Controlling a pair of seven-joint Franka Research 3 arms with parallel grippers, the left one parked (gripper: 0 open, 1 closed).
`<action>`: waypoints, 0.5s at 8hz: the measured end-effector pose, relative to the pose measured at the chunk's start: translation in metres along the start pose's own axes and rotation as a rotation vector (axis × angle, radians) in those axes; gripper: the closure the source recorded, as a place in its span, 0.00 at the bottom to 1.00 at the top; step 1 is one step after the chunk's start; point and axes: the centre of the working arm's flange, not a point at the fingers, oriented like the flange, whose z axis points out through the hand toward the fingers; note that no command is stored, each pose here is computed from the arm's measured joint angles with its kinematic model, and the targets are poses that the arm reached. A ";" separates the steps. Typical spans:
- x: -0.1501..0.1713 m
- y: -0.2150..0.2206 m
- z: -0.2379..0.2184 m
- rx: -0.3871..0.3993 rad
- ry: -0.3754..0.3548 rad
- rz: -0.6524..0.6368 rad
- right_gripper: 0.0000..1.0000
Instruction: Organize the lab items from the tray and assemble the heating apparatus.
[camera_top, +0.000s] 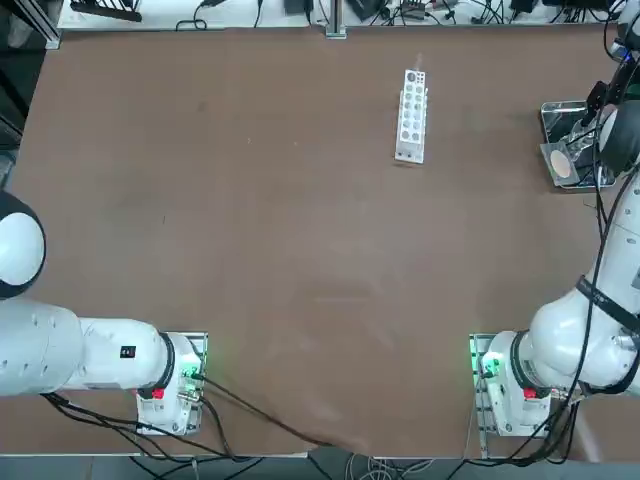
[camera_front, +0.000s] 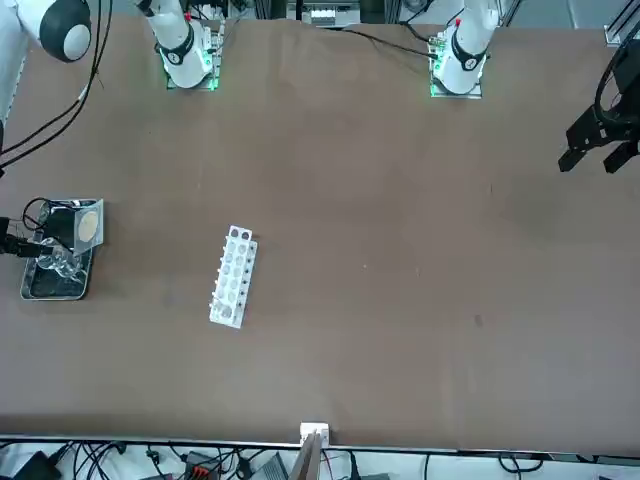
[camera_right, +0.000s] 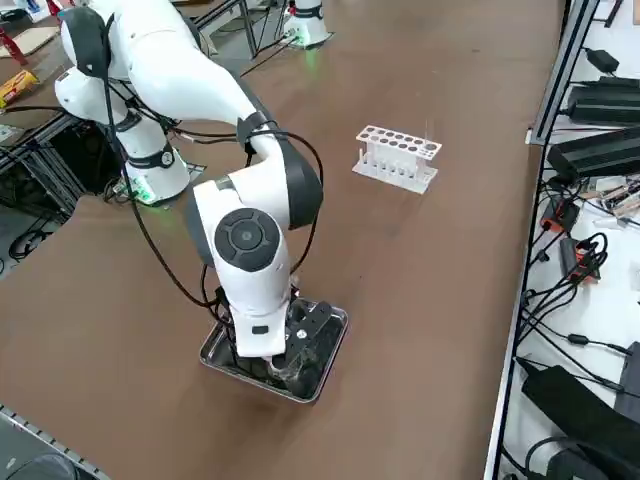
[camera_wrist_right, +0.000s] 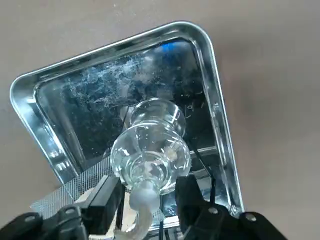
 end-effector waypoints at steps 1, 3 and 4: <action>0.000 0.000 0.000 0.000 0.000 0.000 0.33; 0.000 0.000 0.000 0.000 0.000 0.000 0.39; 0.000 0.000 0.000 0.000 0.000 0.000 0.42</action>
